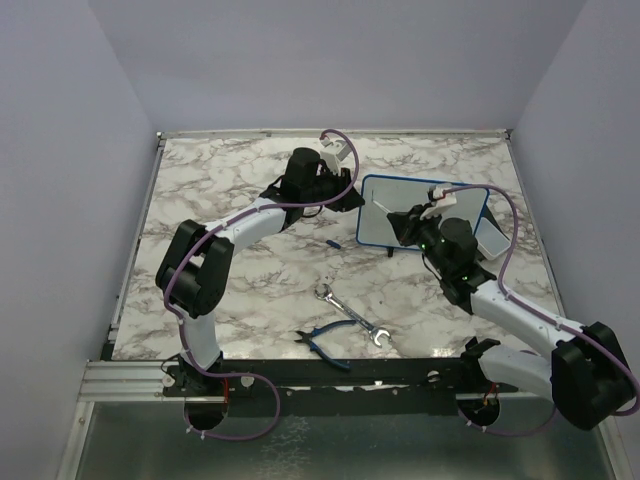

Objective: Write a sentence on the whiteboard

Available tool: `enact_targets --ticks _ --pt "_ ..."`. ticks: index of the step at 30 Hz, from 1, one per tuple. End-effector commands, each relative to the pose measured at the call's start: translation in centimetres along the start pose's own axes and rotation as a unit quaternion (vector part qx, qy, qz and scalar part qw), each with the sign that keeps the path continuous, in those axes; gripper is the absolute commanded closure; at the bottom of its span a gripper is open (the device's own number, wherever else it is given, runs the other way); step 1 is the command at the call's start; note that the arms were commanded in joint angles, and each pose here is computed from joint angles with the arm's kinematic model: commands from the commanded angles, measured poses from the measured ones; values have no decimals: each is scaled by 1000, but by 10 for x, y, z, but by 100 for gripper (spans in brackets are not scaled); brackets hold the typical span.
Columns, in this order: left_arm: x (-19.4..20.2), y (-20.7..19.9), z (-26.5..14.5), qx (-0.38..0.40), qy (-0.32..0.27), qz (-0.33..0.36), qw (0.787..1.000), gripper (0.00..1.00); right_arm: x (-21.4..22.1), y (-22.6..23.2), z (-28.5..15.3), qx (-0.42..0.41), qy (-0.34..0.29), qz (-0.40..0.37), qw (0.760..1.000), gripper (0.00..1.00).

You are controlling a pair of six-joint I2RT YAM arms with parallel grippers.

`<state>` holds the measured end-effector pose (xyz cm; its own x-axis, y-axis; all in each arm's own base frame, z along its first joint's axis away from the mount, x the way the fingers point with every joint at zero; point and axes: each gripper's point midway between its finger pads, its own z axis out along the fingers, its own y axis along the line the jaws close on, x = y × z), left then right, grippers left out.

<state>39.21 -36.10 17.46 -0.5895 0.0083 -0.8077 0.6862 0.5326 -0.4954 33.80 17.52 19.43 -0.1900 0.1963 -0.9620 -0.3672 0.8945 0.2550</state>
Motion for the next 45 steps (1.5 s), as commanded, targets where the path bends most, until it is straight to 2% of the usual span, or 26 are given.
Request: enact_targets --ticks 1,10,17,26,45 --pt "-8 -11 3 21 -4 13 1000 75 11 -9 -4 21 8 4 1000 99" --pt "-8 -11 3 19 -5 14 1000 75 9 -4 -7 9 9 3 1000 99" --pt "-9 -9 1 11 -6 15 1000 71 -19 15 -19 -36 -29 9 999 99" --pt "-8 -10 1 12 -3 14 1000 70 -37 11 -11 -16 -49 4 999 99" --pt "-6 -9 1 14 -1 14 1000 71 -45 7 0 -3 -69 -6 998 99"
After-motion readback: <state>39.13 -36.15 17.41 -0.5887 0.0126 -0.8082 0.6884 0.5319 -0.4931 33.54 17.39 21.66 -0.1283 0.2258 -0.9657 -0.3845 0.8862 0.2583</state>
